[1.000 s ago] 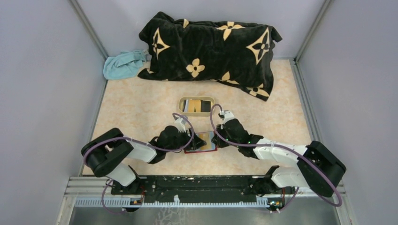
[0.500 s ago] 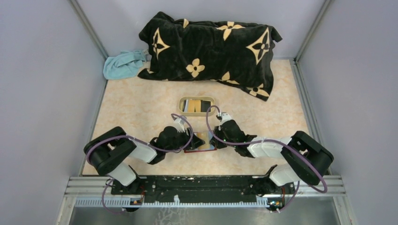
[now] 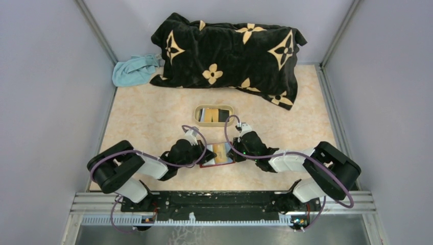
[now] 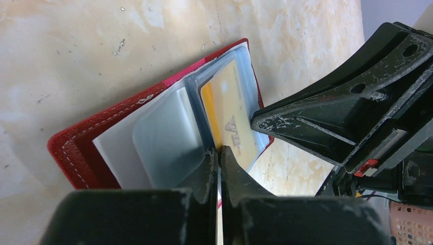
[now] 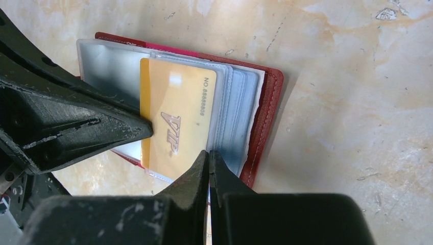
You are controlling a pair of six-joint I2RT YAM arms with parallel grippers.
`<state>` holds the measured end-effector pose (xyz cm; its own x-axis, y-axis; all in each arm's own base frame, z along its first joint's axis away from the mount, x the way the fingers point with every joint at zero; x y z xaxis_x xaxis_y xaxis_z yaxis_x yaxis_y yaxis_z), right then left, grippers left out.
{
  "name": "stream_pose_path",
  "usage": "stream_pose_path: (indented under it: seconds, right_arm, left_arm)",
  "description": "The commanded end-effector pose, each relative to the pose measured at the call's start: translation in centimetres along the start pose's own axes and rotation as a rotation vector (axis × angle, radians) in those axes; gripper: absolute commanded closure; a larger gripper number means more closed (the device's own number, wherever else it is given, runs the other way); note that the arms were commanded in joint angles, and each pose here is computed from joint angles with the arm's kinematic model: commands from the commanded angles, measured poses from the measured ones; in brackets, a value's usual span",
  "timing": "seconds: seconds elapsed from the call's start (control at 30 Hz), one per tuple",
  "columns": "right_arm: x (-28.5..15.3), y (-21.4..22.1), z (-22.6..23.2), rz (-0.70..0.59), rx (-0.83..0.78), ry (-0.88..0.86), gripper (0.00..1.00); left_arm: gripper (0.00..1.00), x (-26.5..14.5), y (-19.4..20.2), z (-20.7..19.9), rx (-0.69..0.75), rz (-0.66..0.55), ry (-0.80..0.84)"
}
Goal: Take the credit cards out of the card holder
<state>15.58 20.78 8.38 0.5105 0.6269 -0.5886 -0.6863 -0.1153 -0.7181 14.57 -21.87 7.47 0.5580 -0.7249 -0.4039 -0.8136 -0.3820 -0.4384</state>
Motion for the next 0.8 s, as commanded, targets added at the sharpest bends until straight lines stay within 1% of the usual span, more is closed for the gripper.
stream_pose_path:
  seconds: [0.0, 0.2, 0.3, 0.37, 0.4, 0.47, 0.5, 0.53, 0.63, 0.77]
  right_arm:
    - [0.2, 1.2, -0.2, 0.066, 0.001, -0.011, 1.0]
    - [0.2, 1.4, -0.3, 0.074, 0.003, 0.002, 1.0]
    - [0.2, 1.3, -0.4, 0.076, 0.001, 0.011, 1.0]
    - [0.3, 1.3, -0.4, 0.075, -0.003, 0.012, 1.0]
    - [0.3, 1.3, -0.4, 0.075, -0.003, 0.013, 1.0]
    - [0.3, 1.2, -0.4, 0.076, -0.006, 0.015, 1.0]
    - [0.4, 1.2, -0.4, 0.076, -0.005, 0.012, 1.0]
    - [0.4, 1.2, -0.4, 0.076, -0.006, 0.01, 1.0]
    - [0.4, 1.1, -0.3, 0.072, -0.002, 0.005, 1.0]
    - [-0.7, -0.3, 0.5, -0.012, -0.009, -0.039, 1.0]
  left_arm:
    - [1.0, 0.1, -0.3, -0.9, 0.01, 0.0, 0.057]
    - [1.0, -0.6, -0.6, -0.4, 0.017, -0.007, 0.046]
    - [1.0, -2.0, -1.1, -0.4, 0.037, -0.049, 0.048]
    - [1.0, -2.5, -1.7, -0.6, 0.068, -0.072, 0.005]
    - [1.0, -2.8, -1.8, -0.4, 0.078, -0.069, -0.041]
    - [0.98, -3.3, -2.4, -0.8, 0.116, -0.092, -0.069]
    - [0.98, -3.5, -2.6, -1.0, 0.128, -0.099, -0.068]
    - [1.0, -3.7, -2.8, -1.1, 0.139, -0.103, -0.068]
    - [1.0, -4.2, -3.3, -1.5, 0.147, -0.116, -0.052]
    - [1.0, -5.2, -4.0, -2.6, 0.132, -0.131, 0.027]
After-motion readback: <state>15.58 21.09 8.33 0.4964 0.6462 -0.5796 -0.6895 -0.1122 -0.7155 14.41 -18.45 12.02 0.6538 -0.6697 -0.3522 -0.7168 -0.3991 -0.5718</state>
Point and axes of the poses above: each gripper's point midway between its finger pads, its own x axis out along the fingers, its own z axis along the line the jaws close on, y = z × x, the point moved 10 cm from there along -x, back along the fingers, and after that the axes turned 10 degrees about -x, right-handed, at the moved point
